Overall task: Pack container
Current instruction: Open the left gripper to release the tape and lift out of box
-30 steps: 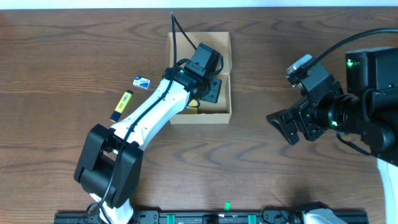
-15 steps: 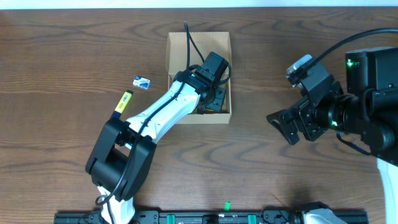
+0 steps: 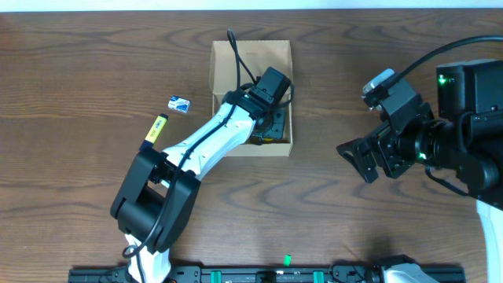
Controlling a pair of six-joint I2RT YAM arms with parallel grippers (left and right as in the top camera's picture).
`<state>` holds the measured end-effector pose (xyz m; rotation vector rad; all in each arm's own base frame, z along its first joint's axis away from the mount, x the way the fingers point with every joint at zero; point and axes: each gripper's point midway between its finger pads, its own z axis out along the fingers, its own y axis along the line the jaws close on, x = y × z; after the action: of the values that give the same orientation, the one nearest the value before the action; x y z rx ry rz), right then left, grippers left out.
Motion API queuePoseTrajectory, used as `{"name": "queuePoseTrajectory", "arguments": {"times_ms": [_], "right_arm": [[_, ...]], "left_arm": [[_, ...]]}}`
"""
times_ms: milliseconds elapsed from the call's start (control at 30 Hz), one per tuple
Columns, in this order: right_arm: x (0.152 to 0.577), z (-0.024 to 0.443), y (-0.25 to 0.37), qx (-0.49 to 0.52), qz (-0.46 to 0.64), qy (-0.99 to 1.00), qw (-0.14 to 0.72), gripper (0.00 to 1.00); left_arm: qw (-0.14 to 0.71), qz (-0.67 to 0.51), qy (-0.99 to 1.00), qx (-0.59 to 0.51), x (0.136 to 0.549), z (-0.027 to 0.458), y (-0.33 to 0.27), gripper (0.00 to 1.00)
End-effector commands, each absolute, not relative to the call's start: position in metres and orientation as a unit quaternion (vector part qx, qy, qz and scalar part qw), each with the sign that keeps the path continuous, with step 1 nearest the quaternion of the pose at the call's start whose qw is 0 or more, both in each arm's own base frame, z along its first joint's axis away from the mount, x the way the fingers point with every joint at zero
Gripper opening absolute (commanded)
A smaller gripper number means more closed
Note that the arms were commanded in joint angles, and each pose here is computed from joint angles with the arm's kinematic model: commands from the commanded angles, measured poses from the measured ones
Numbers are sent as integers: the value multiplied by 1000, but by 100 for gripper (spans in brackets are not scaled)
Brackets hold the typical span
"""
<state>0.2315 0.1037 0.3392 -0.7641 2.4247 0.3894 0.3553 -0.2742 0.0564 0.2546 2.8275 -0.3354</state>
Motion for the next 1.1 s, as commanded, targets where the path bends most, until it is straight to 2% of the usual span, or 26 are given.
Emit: {"name": "queuePoseTrajectory", "arguments": {"times_ms": [0,367,400,433,567,700,767,900,1067], "right_arm": [[231,340,104,-292,143,903,282,99],[231,340,104,-292,143,903,282,99],[231,339,104,-292,143,903,282,99],[231,340,104,-292,143,903,282,99],[231,340,104,-292,143,903,282,99],[231,339,104,-292,143,903,282,99],[231,340,104,-292,143,903,282,99],[231,340,104,-292,143,903,282,99],[231,340,104,-292,143,903,282,99]], "left_arm": [[130,-112,981,90,347,47,-281,6],[139,-113,980,91,349,49,-284,7],[139,-113,980,91,349,49,-284,14],[139,-113,980,91,349,49,-284,27],[138,-113,980,91,349,48,-284,40],[137,-115,980,92,348,48,-285,47],[136,-114,980,92,348,48,-284,61],[136,-114,980,92,348,48,-284,69],[135,-114,980,92,347,48,-284,69]]}}
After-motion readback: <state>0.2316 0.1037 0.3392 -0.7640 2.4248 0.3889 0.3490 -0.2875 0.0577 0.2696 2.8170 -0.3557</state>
